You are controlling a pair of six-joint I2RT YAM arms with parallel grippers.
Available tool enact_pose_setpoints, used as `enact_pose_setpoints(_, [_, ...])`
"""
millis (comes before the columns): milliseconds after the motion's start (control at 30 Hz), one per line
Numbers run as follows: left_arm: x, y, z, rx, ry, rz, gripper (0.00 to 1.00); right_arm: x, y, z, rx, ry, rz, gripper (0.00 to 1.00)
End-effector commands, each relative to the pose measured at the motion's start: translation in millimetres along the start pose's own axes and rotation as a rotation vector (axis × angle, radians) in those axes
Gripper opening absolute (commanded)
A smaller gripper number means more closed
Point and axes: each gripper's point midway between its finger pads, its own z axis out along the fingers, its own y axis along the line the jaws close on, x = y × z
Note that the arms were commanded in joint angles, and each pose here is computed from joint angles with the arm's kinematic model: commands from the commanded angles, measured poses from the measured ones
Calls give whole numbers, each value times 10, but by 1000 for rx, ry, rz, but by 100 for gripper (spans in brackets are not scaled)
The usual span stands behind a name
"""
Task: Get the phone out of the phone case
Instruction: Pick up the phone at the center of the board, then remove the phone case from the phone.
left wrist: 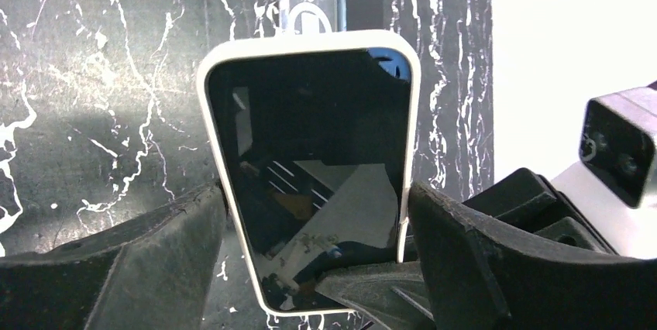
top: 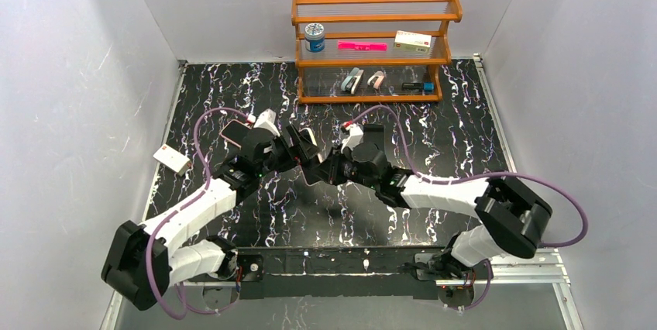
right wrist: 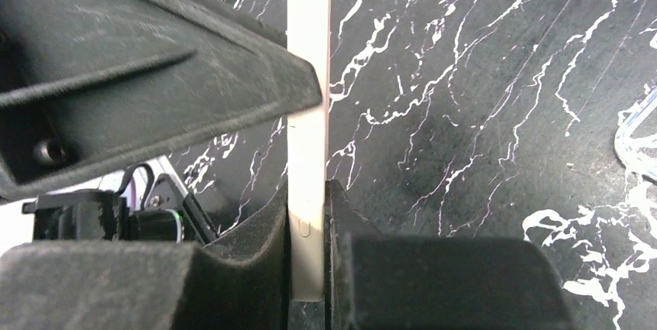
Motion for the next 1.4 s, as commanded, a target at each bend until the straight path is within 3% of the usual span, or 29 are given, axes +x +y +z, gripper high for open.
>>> enact_pose_setpoints(0, [-229,-238,-184,77,-74,152,86,-271,312,-199,-140,-76,-25,1])
enact_pose_setpoints(467, [-209,-738,-411,380,-42,244,87,-702,369,-826,-399,-147,102,1])
enact_pose_setpoints(933, [-185,-1055,-537,575,-34,109,80,-887,790,-1255,-672,-178,134,1])
enact_pose_setpoints(1233, [-204,-1320,-678,719,-5,25,68,-848,851,-1259,-724,-141,141,1])
enact_pose_setpoints(1367, [-217,-1400,-731,764,3,6,51,-837,859,-1238,-732,-126,138,1])
